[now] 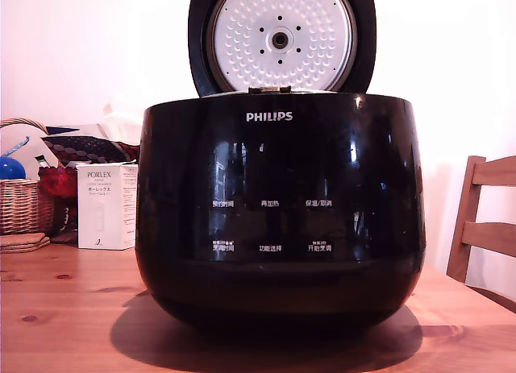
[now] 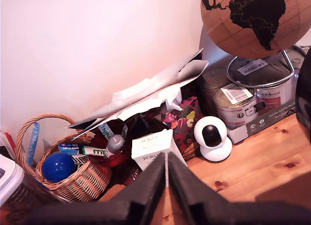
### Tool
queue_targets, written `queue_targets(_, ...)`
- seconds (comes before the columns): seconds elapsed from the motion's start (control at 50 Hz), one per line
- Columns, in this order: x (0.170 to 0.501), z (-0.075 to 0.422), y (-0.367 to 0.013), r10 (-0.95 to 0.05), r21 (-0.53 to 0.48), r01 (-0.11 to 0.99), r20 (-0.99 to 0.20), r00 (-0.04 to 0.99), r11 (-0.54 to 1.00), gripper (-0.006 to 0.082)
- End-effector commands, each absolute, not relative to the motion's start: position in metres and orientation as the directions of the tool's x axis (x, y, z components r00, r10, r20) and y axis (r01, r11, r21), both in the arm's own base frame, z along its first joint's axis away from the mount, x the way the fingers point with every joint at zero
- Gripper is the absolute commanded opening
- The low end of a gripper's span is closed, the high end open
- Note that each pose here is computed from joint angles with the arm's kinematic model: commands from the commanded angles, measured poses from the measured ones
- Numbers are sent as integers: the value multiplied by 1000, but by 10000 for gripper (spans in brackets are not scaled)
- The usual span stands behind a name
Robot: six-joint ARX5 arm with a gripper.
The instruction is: Close the rice cooker by pressing the lid down with medium force
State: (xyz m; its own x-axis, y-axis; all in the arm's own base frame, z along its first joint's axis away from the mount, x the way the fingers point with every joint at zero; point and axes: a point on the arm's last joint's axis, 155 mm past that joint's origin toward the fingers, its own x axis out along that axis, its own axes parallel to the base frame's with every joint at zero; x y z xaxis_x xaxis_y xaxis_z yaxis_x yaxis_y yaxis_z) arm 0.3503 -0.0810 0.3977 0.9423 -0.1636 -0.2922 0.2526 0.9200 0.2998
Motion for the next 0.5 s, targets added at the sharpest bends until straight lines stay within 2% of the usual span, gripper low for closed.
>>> queue_targets(0.0, 350, 390, -81, -167, 291, 260, -309, 936, 921, -20)
queue_targets(0.34, 350, 394, -84, -181, 287, 270, -300, 936, 919, -20)
queue_targets(0.48, 345, 414, -95, -248, 271, 316, -257, 934, 909, -20)
